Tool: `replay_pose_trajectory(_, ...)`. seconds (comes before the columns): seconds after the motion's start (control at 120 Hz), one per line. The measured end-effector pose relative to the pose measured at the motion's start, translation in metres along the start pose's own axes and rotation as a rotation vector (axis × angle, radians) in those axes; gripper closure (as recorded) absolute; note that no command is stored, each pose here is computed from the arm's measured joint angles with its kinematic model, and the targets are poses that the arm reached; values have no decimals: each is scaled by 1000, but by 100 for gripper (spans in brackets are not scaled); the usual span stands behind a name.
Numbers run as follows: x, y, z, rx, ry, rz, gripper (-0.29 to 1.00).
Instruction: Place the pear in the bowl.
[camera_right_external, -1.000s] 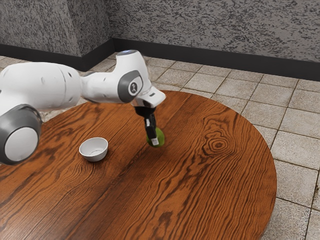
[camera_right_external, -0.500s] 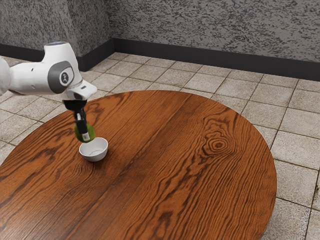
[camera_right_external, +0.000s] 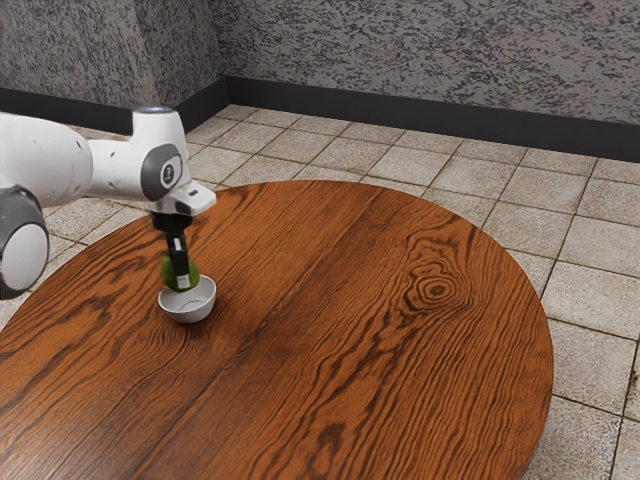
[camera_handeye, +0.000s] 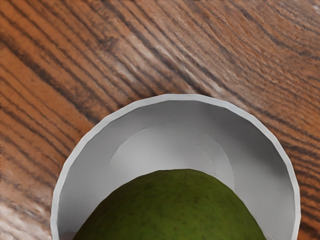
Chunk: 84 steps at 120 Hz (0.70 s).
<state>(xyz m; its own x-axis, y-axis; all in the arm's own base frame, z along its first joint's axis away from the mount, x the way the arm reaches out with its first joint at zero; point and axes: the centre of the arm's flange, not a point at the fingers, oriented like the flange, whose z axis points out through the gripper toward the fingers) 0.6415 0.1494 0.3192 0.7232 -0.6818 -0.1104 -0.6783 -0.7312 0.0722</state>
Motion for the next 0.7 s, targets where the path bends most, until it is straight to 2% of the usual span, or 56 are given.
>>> replay_pose_trajectory(0.208, 13, 6, -1, -10, 16, 12, 17)
replay_pose_trajectory(0.367, 11, 18, -22, -8, 50, 17, 8)
replay_pose_trajectory(0.433, 3, 47, -51, -14, 90, 36, 6)
replay_pose_trajectory(0.5, 4, 90, -105, -3, 142, 83, 4)
replay_pose_trajectory(0.592, 2, 144, -179, 32, 179, 160, 3)
replay_pose_trajectory(0.7, 12, 181, -252, 84, 204, 224, 2)
